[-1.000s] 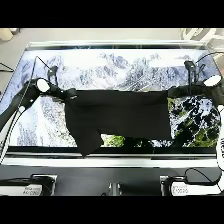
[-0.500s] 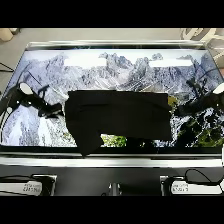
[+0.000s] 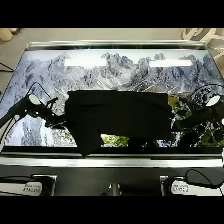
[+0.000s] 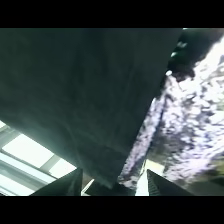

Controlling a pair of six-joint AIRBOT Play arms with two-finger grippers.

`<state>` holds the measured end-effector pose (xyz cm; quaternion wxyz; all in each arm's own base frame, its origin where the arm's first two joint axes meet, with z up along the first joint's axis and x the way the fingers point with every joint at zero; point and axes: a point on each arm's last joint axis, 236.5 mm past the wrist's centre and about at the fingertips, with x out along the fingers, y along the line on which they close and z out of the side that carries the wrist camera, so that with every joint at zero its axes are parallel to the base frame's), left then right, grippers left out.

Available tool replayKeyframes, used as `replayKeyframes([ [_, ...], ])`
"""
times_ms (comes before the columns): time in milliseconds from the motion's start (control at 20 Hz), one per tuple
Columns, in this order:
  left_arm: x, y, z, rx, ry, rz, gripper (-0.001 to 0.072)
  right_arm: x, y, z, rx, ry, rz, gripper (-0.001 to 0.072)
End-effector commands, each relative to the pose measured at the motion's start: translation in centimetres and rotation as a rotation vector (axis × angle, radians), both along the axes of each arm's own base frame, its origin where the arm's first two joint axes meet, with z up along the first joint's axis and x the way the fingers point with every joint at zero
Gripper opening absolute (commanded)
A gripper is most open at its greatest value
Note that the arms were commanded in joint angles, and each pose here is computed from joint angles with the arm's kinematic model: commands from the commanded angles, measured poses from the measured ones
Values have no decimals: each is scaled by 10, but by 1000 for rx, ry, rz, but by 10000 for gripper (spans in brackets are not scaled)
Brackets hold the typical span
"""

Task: Fold the shirts.

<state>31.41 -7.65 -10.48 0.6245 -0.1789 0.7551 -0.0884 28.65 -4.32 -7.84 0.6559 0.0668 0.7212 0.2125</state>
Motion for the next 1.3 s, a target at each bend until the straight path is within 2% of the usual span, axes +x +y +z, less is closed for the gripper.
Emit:
replayKeyframes([
  [0,17,-9,-6,15,-69,29,240,-15,6,-9,17,40,6,474],
  [100,17,-16,-6,15,-76,6,24,-25,10,-15,30,65,12,497],
  [450,20,-17,2,15,-105,4,21,-33,29,-34,87,60,-34,488],
  [500,21,-17,4,16,-112,4,21,-29,33,-36,97,42,-55,412],
  [550,23,-17,7,16,-125,6,21,-22,32,-37,91,17,-69,301],
  [600,25,-17,11,16,-140,6,21,-15,31,-37,85,-12,-83,94],
  [650,31,-17,21,15,-170,6,20,-5,30,-33,79,-55,-94,25],
  [700,40,-17,37,17,-221,5,19,7,28,-22,74,-122,-74,23],
  [850,90,-10,155,46,-561,-2,17,66,8,73,-31,-465,11,21],
  [1000,96,-10,383,33,-1123,25,17,109,-11,274,-248,-995,12,21],
  [1100,36,-2,562,23,-1612,87,18,79,-6,447,-441,-1440,-13,22],
  [1200,-63,13,698,10,-2074,183,18,1,13,579,-638,-1833,-30,22],
  [1250,-110,19,734,-17,-2220,232,19,-41,23,625,-688,-2001,-86,22],
])
